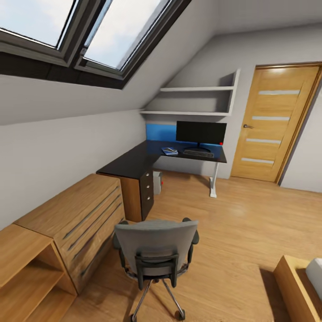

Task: In the bedroom, organize the workspace by keeping the computer under the desk, ensuring the monitor is on the desk, placing the keyboard on the desk next to the monitor, placing the mouse on the desk next to the keyboard, moving the folder from the swivel chair onto the desk next to the mouse, stacking the notebook on top of the folder with the pen on top of the notebook, and positioning the swivel chair next to the desk.

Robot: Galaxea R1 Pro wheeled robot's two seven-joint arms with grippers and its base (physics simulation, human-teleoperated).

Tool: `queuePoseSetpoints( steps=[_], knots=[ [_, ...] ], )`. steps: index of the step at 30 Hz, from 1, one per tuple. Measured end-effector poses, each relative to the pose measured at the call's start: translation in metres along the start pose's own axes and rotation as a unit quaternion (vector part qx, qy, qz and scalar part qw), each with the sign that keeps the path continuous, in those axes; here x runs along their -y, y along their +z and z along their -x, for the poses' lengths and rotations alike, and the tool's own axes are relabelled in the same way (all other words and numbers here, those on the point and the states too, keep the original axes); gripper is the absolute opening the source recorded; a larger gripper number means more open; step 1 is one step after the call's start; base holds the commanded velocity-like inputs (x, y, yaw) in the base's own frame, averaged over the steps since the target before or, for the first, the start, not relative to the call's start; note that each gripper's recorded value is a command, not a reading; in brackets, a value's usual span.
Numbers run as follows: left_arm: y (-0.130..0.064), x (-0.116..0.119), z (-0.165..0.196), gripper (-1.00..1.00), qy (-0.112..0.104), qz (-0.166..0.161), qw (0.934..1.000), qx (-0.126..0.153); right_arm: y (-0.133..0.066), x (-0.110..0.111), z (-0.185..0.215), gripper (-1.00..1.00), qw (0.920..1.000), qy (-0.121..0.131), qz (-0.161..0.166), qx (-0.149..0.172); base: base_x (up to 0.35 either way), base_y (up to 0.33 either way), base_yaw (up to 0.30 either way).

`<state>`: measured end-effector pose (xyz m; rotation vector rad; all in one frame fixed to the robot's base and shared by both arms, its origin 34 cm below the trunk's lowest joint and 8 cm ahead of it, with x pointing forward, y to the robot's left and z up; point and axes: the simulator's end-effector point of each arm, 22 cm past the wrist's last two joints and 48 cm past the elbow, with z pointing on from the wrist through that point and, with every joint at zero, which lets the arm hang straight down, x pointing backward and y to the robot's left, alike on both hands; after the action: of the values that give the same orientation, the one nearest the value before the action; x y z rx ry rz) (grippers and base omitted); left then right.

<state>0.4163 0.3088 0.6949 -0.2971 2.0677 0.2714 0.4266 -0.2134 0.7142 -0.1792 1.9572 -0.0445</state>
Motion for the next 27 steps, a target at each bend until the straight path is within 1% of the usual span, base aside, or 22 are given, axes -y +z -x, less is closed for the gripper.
queuePoseSetpoints(
  steps=[6, 8, 12, 18, 21, 27],
  knots=[
    [0.0001, 0.0001, 0.0000, 1.00, 0.000, 0.000, 1.0000, 0.000, 0.0002, -0.0003, -0.0007, 1.00, 1.0000, -0.001, 0.001, -0.002, -0.059, 0.146, -0.300],
    [0.0001, 0.0003, -0.0001, 1.00, 0.000, 0.000, 1.0000, 0.000, 0.0002, -0.0004, -0.0040, 1.00, 1.0000, -0.003, 0.001, -0.009, -0.124, 0.249, -0.300],
    [0.0001, 0.0002, -0.0002, 1.00, 0.001, 0.000, 1.0000, 0.000, 0.0003, -0.0004, -0.0074, 1.00, 0.9998, -0.006, 0.001, -0.017, -0.158, 0.259, -0.300],
    [0.0001, 0.0001, -0.0003, 1.00, 0.001, 0.000, 1.0000, -0.001, 0.0003, -0.0009, -0.0086, 1.00, 0.9998, -0.007, 0.002, -0.020, -0.193, 0.250, -0.297],
    [0.0002, -0.0004, -0.0003, 1.00, 0.001, 0.000, 1.0000, -0.001, 0.0004, -0.0008, -0.0086, 1.00, 0.9998, -0.007, 0.002, -0.020, -0.201, 0.246, -0.174],
    [0.0000, -0.0006, -0.0001, 1.00, 0.000, 0.001, 1.0000, 0.000, 0.0002, 0.0004, -0.0089, 1.00, 0.9998, -0.008, 0.002, -0.020, -0.102, 0.240, -0.026]
  ],
)
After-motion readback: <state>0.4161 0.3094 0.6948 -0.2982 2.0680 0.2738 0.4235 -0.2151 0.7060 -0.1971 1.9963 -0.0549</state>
